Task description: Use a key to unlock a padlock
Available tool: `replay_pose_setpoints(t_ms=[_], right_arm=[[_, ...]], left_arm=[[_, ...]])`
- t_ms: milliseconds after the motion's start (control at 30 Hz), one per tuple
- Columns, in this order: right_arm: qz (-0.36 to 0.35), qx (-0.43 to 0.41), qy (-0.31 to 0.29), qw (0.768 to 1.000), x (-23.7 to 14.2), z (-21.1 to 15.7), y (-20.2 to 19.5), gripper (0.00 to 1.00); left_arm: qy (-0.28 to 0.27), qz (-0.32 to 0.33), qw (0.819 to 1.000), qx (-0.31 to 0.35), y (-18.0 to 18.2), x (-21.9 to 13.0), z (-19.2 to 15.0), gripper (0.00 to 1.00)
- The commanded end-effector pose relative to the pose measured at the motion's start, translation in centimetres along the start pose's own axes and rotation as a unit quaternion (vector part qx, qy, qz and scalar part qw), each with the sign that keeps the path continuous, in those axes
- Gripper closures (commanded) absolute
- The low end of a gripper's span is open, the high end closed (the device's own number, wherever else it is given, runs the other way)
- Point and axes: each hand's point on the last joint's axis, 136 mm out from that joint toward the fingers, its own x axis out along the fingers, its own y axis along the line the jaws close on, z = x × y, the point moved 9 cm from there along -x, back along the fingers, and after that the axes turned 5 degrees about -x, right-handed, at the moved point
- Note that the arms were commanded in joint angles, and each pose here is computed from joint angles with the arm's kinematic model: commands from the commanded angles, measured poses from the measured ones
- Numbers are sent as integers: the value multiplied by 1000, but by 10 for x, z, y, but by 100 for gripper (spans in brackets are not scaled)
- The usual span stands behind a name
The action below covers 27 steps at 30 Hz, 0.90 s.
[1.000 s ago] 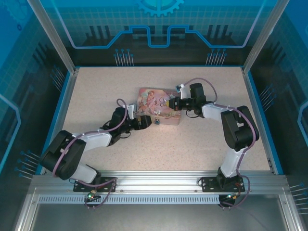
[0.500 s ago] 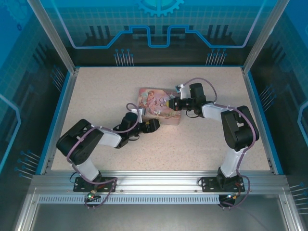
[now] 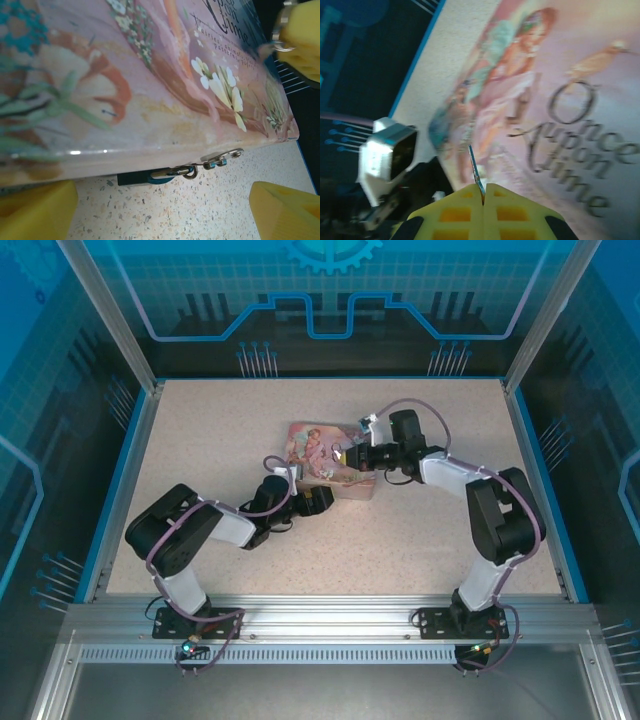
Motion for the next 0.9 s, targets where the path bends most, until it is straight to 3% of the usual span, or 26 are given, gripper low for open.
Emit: replay_pose_setpoints(t_ms=[0, 167, 667, 867], right_arm=[[40, 35, 6, 999, 6, 3, 7, 100], [26, 59, 20, 998, 21, 3, -13, 100], [-101, 40, 39, 993, 8, 0, -52, 100], [-113, 39, 60, 991, 10, -7, -58, 100]], left_arm=[[-8, -12, 1000, 6, -6, 1, 2, 10], [-8, -10, 1000, 4, -4, 1, 1, 10], [-9, -19, 1000, 11, -6, 7, 3, 13], [-24, -44, 999, 17, -10, 17, 3, 15]])
